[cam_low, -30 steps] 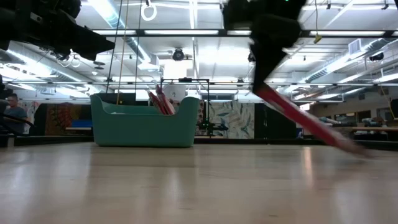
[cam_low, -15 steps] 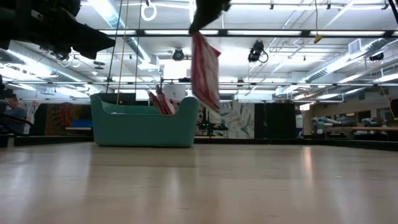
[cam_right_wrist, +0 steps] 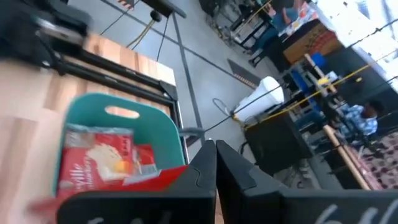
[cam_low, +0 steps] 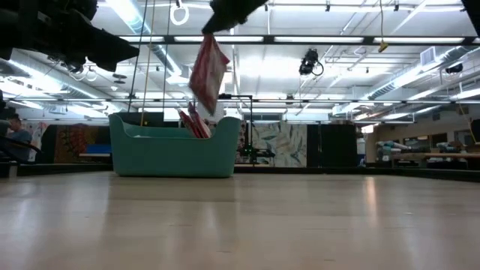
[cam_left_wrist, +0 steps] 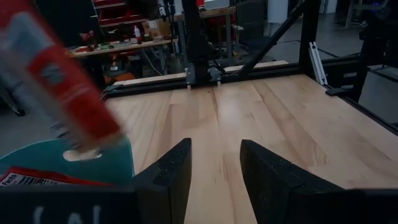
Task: Sort popcorn bags into baskets
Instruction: Put the popcorn bag into the green bin, then return to Home Position
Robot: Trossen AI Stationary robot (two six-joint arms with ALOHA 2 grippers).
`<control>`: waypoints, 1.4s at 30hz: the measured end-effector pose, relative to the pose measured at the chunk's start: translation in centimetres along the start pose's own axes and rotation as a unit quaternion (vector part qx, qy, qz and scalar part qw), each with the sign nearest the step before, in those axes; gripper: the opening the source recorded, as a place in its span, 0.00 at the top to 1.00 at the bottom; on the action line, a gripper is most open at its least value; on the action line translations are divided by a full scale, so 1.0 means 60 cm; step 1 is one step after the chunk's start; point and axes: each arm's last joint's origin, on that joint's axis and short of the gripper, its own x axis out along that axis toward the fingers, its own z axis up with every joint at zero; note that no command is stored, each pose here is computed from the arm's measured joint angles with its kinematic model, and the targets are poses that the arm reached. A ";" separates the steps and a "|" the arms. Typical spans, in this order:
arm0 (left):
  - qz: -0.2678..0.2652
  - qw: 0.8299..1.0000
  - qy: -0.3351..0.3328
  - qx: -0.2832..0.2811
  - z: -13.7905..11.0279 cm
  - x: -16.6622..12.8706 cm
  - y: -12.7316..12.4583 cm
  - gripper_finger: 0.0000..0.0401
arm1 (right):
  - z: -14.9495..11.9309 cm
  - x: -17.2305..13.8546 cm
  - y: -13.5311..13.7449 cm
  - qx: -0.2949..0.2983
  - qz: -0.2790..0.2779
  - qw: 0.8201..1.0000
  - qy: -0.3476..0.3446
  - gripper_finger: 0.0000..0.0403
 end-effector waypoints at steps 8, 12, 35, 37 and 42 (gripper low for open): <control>-0.001 1.000 0.013 -0.012 -0.004 0.000 0.000 0.65 | -0.055 0.032 -0.058 0.028 0.029 0.999 0.028 0.99; -0.002 1.000 0.015 -0.015 -0.005 0.000 -0.001 0.65 | -0.078 0.046 -0.069 0.055 0.044 0.997 0.011 0.99; 0.006 0.999 -0.052 0.005 -0.004 -0.009 0.000 0.65 | -0.115 -0.007 -0.029 0.154 0.062 0.967 0.192 0.71; 0.008 0.998 -0.067 0.004 -0.004 -0.015 0.001 0.65 | -0.118 -0.027 -0.025 0.167 0.050 0.961 0.214 0.72; 0.009 0.997 -0.072 0.002 -0.004 -0.025 0.002 0.65 | -0.139 -0.079 0.003 0.184 0.025 0.955 0.233 0.72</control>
